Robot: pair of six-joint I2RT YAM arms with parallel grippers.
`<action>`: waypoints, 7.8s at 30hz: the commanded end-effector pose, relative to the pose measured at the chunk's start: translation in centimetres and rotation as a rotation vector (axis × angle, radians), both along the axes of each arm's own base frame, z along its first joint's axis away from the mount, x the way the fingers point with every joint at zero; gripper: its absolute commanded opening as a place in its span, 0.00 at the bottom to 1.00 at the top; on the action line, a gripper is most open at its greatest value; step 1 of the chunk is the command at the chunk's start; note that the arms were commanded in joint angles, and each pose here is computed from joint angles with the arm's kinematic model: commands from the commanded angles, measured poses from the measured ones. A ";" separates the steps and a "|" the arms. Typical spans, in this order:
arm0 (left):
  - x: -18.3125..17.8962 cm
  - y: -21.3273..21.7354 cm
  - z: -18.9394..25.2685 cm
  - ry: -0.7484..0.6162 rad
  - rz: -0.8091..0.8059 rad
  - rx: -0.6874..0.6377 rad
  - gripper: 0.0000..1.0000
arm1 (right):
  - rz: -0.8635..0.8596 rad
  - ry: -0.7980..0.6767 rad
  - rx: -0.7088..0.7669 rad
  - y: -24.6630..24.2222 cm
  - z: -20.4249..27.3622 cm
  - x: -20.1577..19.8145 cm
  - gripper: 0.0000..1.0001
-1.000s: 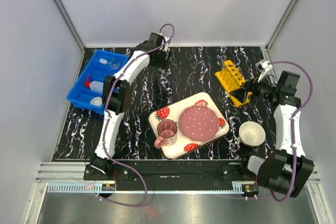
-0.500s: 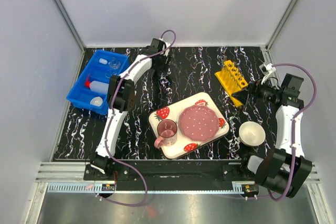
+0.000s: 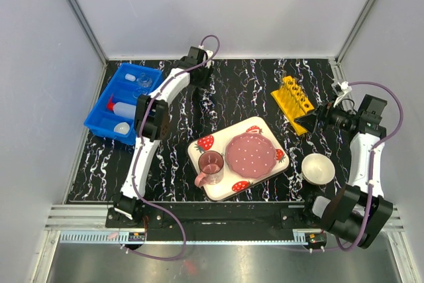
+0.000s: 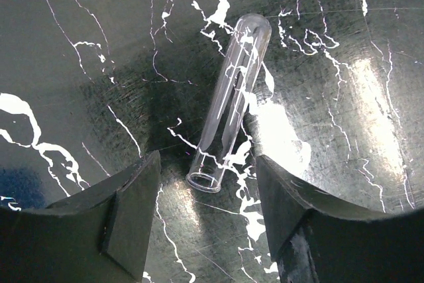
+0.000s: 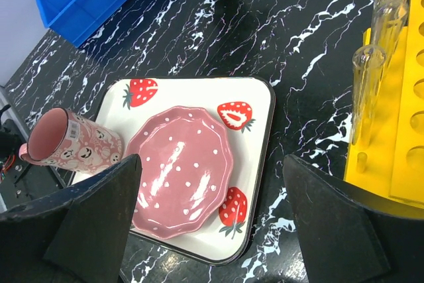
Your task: Organize the chemistry lab equipment
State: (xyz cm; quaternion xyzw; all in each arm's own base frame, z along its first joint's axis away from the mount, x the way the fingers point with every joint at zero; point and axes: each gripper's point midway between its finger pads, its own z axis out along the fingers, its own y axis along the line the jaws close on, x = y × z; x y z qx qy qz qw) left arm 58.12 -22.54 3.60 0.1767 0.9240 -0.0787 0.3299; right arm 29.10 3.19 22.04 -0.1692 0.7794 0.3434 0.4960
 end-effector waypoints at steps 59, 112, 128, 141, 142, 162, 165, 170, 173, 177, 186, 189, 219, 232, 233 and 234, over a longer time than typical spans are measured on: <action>-0.1 0.5 -1.3 0.063 0.100 -0.066 0.26 | 0.047 -0.068 0.056 0.5 2.9 -1.2 0.96; -26.8 -12.5 22.1 0.109 -0.453 -1.179 0.16 | 0.213 0.550 0.179 16.2 3.8 5.3 0.98; -29.5 -14.6 21.7 0.168 -0.493 -1.211 0.16 | 0.214 0.568 0.212 17.5 3.0 5.4 0.66; -30.3 -14.6 21.1 0.183 -0.477 -1.193 0.29 | 0.208 0.499 0.195 17.3 3.8 4.2 0.18; -30.2 -14.5 20.8 0.193 -0.454 -1.185 0.34 | 0.210 0.481 0.198 17.2 4.0 3.7 0.17; -27.1 4.7 23.2 -0.315 -0.077 -0.774 0.99 | -0.431 0.234 -0.152 -0.8 1.1 3.6 0.18; -27.1 7.3 22.4 -0.305 -0.018 -0.739 0.99 | -0.513 0.229 -0.201 -2.7 -0.1 4.6 0.18; -27.4 8.7 20.1 -0.182 0.031 -0.757 0.99 | -0.647 0.224 -0.274 -5.7 -1.8 6.3 0.19; -27.6 8.8 19.5 -0.164 0.035 -0.770 0.99 | -0.688 0.191 -0.290 -6.6 -1.9 7.3 0.20; -27.8 9.0 19.3 -0.172 0.041 -0.771 0.99 | -0.696 0.151 -0.326 -7.4 -2.9 8.6 0.19; -27.7 9.0 19.6 -0.175 0.039 -0.780 0.99 | -0.643 0.194 -0.298 -6.7 -5.1 10.4 0.20; -27.6 9.0 19.6 -0.175 0.039 -0.784 0.99 | -0.639 0.199 -0.295 -6.7 -5.4 10.7 0.20; -28.8 11.6 30.5 -0.381 0.156 -0.860 0.99 | -0.538 0.118 -0.410 -6.0 -3.2 5.8 0.80; -31.0 13.4 39.0 -0.456 0.264 -0.696 0.99 | -1.011 -0.220 -0.167 -9.6 18.2 0.1 1.00; -31.0 13.6 38.7 -0.450 0.277 -0.659 0.99 | -1.053 -0.199 -0.175 -10.4 18.4 0.3 1.00; -31.3 13.7 38.5 -0.453 0.265 -0.614 0.99 | -1.064 -0.196 -0.176 -10.6 19.1 0.2 1.00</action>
